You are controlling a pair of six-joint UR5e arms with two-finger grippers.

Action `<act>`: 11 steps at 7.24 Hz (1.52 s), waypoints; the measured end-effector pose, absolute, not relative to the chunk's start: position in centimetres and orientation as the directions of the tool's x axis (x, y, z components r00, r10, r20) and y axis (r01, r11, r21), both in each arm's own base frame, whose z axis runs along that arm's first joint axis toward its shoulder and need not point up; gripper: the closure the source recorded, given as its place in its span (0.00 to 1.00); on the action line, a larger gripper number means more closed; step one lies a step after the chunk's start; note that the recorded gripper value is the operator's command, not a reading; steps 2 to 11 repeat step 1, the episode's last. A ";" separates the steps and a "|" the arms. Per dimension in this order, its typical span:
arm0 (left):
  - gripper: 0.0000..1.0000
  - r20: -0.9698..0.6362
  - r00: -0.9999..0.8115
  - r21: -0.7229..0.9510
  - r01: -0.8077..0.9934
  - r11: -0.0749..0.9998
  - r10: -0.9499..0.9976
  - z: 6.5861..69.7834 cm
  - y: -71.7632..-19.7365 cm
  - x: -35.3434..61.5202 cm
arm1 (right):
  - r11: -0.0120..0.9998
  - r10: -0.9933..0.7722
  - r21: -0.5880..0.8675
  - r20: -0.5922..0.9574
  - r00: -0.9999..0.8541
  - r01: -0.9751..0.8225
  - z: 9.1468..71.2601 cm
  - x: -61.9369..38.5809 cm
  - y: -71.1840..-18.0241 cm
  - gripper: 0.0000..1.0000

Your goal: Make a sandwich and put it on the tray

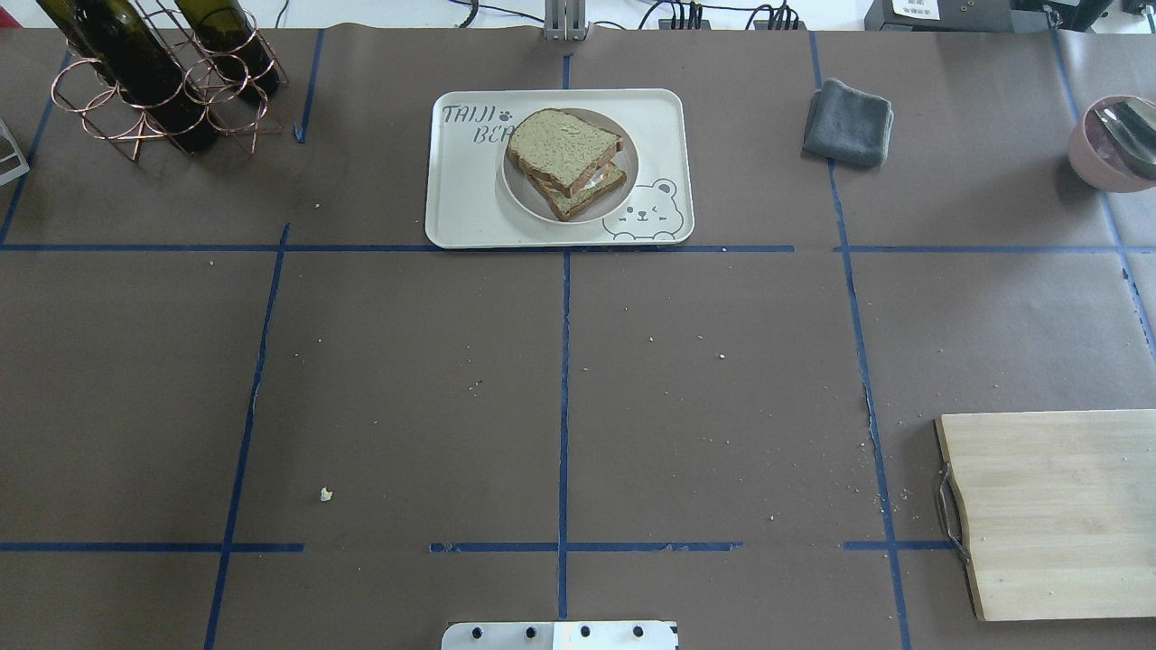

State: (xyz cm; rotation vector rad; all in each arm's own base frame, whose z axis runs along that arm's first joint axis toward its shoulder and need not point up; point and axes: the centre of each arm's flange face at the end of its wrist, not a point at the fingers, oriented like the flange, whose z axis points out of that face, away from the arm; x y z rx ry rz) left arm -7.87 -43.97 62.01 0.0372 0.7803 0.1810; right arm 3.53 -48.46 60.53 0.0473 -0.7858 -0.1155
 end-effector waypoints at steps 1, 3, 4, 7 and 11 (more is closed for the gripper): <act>0.00 -0.694 0.697 0.110 -0.149 0.983 0.183 61.7 -44.2 -7.8 | 0.993 -0.121 0.085 0.703 0.701 0.086 60.5 3.5 -48.4 0.00; 0.00 -0.694 0.697 0.110 -0.149 0.983 0.183 61.7 -44.2 -7.8 | 0.993 -0.121 0.085 0.703 0.701 0.086 60.5 3.5 -48.4 0.00; 0.00 -0.694 0.697 0.110 -0.149 0.983 0.183 61.7 -44.2 -7.8 | 0.993 -0.121 0.085 0.703 0.701 0.086 60.5 3.5 -48.4 0.00; 0.00 -0.694 0.697 0.110 -0.149 0.983 0.183 61.7 -44.2 -7.8 | 0.993 -0.121 0.085 0.703 0.701 0.086 60.5 3.5 -48.4 0.00; 0.00 -0.694 0.697 0.110 -0.149 0.983 0.183 61.7 -44.2 -7.8 | 0.993 -0.121 0.085 0.703 0.701 0.086 60.5 3.5 -48.4 0.00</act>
